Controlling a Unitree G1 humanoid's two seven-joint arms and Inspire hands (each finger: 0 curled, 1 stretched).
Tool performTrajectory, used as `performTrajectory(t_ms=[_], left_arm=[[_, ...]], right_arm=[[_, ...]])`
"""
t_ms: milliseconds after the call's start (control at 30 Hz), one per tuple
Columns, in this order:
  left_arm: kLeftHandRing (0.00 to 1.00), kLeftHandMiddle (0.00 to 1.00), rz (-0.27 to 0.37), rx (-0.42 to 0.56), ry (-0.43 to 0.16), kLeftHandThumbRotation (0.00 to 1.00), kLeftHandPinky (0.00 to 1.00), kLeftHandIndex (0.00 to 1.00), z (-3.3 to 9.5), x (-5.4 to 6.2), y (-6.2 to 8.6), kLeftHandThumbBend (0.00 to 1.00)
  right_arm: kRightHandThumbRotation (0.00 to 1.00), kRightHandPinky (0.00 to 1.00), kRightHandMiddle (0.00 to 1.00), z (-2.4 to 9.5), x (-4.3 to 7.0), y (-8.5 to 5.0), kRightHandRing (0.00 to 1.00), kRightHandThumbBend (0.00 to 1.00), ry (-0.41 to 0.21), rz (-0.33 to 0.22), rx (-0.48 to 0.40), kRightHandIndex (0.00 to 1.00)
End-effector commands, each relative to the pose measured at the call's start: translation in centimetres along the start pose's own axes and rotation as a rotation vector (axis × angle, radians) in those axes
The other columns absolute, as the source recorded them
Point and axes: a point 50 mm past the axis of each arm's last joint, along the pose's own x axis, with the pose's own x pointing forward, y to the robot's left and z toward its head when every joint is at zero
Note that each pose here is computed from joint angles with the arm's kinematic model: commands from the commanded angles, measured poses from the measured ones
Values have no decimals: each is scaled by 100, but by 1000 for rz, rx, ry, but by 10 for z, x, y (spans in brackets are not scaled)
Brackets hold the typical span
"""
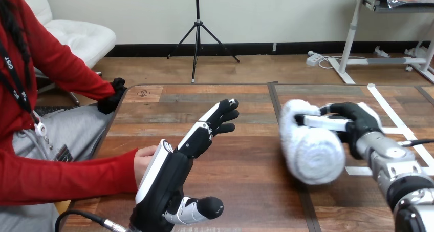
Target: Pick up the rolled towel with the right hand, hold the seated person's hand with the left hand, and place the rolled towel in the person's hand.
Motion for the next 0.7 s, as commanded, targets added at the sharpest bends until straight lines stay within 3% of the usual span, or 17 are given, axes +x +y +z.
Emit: performTrajectory(t_ms=[0,100,667], left_arm=[[89,91,14,33,-88,89,82,91,7,17,9,100],[89,92,10,31,-94,89,82,91,7,17,9,100],[89,92,9,35,-81,89,83,91,7,16,9,100]], right_arm=[[0,2,11,42,1,0,6,64,-209,19,55,13],[0,1,9,43,0,1,5,60,-242,55,106,11],[0,0,7,48,-6,2,4,50,-371,71,100,8]])
